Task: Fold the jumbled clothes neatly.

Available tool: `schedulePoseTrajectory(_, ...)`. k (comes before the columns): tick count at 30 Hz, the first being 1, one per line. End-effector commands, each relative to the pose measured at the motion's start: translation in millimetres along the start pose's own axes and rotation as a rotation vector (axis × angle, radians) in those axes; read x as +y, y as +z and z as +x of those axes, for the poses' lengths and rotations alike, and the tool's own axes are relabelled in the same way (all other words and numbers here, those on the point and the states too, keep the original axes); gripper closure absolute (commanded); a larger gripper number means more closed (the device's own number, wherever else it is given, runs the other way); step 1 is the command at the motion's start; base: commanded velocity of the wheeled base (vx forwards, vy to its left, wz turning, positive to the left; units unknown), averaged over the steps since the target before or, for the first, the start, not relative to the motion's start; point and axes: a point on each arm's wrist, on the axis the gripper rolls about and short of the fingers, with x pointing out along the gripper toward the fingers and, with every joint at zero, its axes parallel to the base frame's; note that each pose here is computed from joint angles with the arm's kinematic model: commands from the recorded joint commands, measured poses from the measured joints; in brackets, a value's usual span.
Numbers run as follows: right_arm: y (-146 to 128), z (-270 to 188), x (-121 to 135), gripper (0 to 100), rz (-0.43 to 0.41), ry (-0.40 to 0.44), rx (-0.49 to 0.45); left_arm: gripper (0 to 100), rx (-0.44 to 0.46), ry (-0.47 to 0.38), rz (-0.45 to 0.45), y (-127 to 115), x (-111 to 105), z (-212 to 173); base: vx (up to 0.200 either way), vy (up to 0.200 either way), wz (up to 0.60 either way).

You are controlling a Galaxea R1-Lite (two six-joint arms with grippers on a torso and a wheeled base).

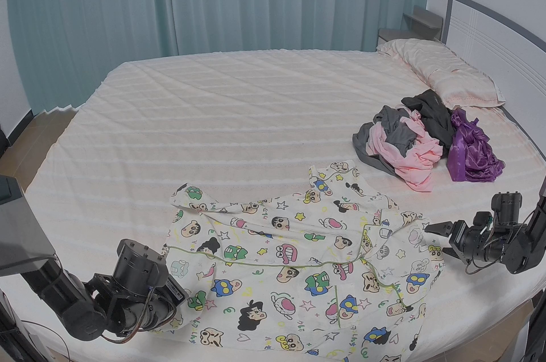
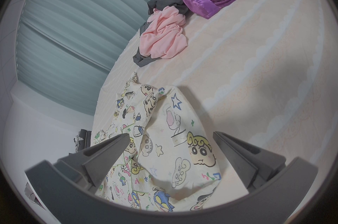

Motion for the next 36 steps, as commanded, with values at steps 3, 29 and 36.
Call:
schedulePoseTrajectory(3, -1, 0, 1, 0, -0.003, 0.003, 0.002, 100, -0.074, -0.083, 0.028, 13, -9, -18, 0.000, 0.000, 0.00)
schedulePoseTrajectory(29, -1, -3, 2, 0, -0.019, 0.020, -0.025, 100, -0.058, -0.041, 0.172, 88, 18, 14, 0.000, 0.000, 0.00)
schedulePoseTrajectory(36, -1, -3, 1, 0, -0.017, 0.018, -0.025, 0, -0.031, 0.011, 0.185, 84, 25, 23, 0.000, 0.000, 0.00)
